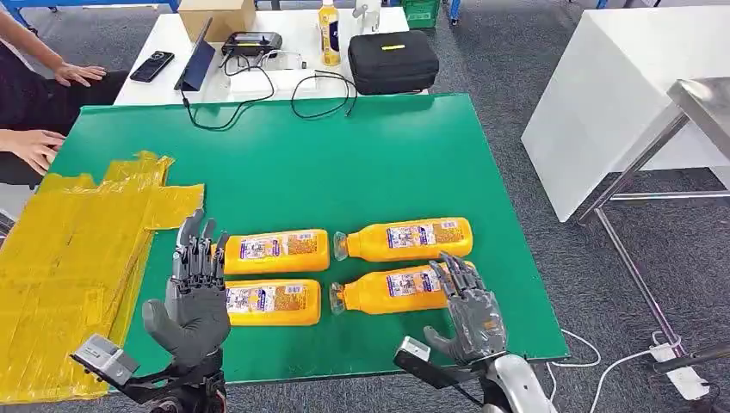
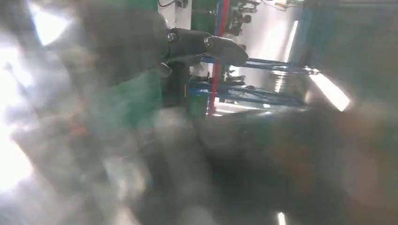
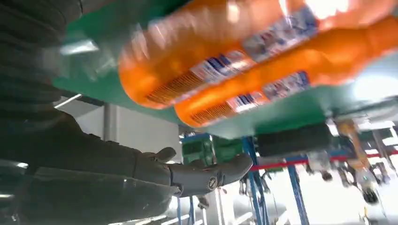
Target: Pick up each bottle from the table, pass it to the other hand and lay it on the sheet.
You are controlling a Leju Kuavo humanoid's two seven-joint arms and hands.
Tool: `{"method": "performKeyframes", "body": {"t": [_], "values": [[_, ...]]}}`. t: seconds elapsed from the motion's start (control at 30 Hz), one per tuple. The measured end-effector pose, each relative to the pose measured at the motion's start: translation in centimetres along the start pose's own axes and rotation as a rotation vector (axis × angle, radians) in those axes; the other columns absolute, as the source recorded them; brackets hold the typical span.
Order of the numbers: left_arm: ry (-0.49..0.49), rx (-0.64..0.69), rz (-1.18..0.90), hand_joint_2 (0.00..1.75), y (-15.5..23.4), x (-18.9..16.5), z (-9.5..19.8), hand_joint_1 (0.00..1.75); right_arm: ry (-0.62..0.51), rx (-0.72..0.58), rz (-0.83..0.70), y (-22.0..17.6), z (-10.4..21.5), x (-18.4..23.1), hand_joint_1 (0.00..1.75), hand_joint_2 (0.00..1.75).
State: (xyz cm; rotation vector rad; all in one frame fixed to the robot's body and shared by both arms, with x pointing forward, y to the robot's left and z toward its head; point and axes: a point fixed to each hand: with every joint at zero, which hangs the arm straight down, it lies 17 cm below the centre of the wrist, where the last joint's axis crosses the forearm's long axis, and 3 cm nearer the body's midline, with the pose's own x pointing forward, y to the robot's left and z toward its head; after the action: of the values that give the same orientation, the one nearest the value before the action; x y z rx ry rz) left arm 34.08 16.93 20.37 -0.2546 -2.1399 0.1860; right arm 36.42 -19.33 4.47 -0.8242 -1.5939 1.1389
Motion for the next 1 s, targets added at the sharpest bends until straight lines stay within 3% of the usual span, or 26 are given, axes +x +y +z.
{"method": "performKeyframes", "body": {"t": [0.5,1.0], "values": [[0.004,0.012,0.006,0.00,0.6,0.0,0.1,0.00,0.053,0.115,0.075,1.6,0.4,-5.0,0.00,1.75],[0.003,0.022,0.008,0.00,0.7,0.0,0.1,0.00,0.051,0.116,0.109,1.2,-1.4,-6.0,0.00,1.75]]}}
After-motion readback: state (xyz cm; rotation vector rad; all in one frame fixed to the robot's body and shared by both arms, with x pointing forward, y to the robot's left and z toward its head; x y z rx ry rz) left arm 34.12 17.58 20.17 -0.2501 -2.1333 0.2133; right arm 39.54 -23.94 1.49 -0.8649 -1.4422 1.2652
